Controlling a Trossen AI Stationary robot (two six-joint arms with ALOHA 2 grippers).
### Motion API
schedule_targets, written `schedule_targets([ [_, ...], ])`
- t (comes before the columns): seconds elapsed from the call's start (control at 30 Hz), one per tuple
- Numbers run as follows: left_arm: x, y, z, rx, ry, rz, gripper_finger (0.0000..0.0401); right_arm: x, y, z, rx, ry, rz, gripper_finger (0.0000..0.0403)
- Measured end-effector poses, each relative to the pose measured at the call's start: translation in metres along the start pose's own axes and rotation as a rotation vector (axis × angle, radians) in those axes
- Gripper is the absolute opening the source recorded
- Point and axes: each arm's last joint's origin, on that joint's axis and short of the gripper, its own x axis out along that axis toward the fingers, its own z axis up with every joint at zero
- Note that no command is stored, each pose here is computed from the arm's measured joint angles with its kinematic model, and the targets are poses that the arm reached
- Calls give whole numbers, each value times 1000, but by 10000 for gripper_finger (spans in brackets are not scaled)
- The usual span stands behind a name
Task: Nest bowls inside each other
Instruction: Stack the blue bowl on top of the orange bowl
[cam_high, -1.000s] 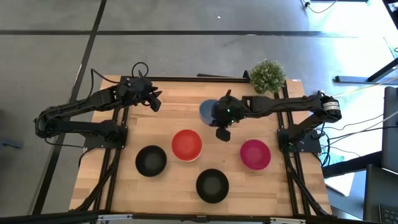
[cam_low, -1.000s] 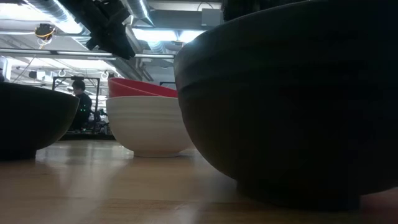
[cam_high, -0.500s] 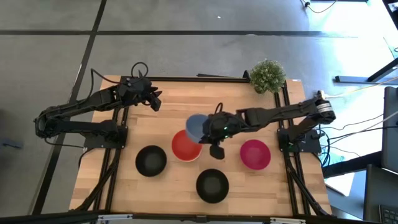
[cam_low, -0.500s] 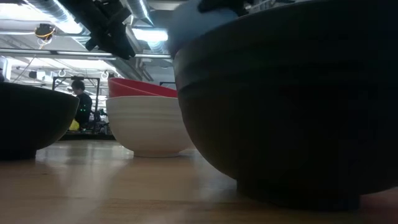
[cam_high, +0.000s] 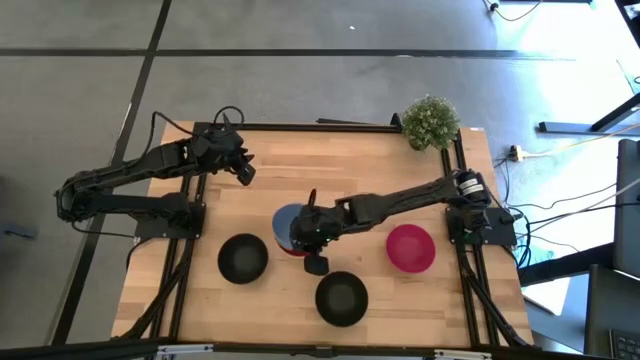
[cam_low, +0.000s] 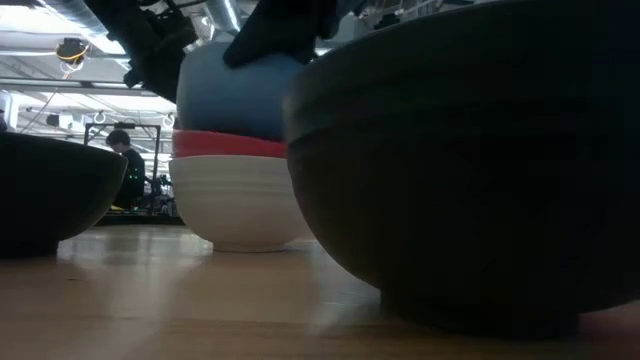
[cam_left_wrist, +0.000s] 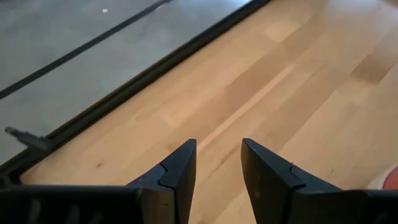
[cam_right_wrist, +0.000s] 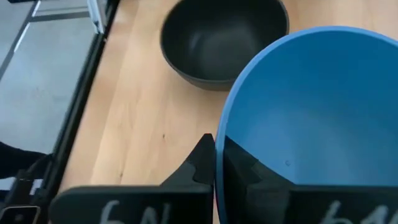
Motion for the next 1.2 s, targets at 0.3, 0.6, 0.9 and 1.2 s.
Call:
schedule_targets([
  [0.3,0,1,-2,31,19,6,121,15,-3,-7,30,34,-8,8],
  [0.6,0,1,-2,32,19,6,121,16,-1,-5,67,1,-17,95],
  [0.9,0,1,-2,33,19,6,121,15,-3,-7,51,15,-75,203],
  [1.2,0,1,-2,33,18,6,121,16,0,-10,42,27,-142,186],
])
